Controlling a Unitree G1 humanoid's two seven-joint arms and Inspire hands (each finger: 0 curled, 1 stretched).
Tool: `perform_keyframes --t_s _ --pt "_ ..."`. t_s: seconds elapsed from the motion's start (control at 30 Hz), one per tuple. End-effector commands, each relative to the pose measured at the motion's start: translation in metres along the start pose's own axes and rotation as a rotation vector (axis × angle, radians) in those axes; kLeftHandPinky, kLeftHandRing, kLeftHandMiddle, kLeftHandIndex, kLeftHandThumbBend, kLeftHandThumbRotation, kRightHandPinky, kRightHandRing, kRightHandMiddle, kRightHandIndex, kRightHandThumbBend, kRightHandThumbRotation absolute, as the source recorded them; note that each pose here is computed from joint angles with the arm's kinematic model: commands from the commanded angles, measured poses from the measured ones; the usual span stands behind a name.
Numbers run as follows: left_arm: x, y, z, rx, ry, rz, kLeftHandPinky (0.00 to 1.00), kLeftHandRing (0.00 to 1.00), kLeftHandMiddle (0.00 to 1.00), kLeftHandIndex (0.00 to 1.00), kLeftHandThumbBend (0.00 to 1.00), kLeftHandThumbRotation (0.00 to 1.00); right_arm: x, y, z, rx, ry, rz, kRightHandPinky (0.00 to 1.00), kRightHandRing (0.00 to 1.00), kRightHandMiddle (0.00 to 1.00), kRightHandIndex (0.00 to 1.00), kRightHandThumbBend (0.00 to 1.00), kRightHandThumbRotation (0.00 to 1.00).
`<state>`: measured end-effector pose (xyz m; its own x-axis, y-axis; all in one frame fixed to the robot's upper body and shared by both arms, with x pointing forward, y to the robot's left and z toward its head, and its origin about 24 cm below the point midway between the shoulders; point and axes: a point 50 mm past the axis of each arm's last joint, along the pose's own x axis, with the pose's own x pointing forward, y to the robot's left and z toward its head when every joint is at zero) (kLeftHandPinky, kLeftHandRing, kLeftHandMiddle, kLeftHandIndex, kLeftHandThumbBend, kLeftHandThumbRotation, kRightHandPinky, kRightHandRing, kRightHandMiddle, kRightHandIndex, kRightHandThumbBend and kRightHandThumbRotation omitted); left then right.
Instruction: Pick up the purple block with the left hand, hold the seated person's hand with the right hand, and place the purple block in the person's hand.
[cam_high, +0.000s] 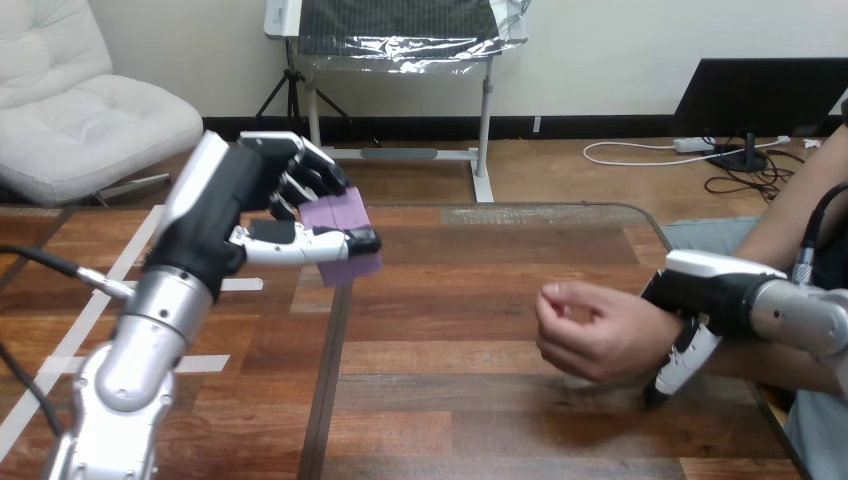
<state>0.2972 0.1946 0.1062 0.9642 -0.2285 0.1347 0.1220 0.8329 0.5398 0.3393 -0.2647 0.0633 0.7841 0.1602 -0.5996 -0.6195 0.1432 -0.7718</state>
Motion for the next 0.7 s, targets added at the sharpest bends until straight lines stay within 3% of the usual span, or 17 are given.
perform_keyframes --t_s 0.0,0.37,0.67 --pt "0.021 0.002 0.017 0.004 -0.069 0.013 0.30 0.38 0.44 0.45 0.62 0.00 -0.004 -0.015 0.008 0.018 -0.046 -0.052 0.31 0.40 0.47 0.46 0.80 0.06" --pt "0.034 -0.010 0.011 -0.017 -0.051 -0.020 0.31 0.38 0.44 0.46 0.62 0.00 -0.004 -0.026 0.019 0.024 -0.061 -0.083 0.34 0.43 0.50 0.46 0.79 0.09" --pt "0.045 -0.019 0.007 -0.028 -0.032 -0.047 0.32 0.39 0.45 0.46 0.61 0.00 -0.005 -0.030 0.029 0.021 -0.093 -0.104 0.32 0.39 0.46 0.46 0.79 0.10"
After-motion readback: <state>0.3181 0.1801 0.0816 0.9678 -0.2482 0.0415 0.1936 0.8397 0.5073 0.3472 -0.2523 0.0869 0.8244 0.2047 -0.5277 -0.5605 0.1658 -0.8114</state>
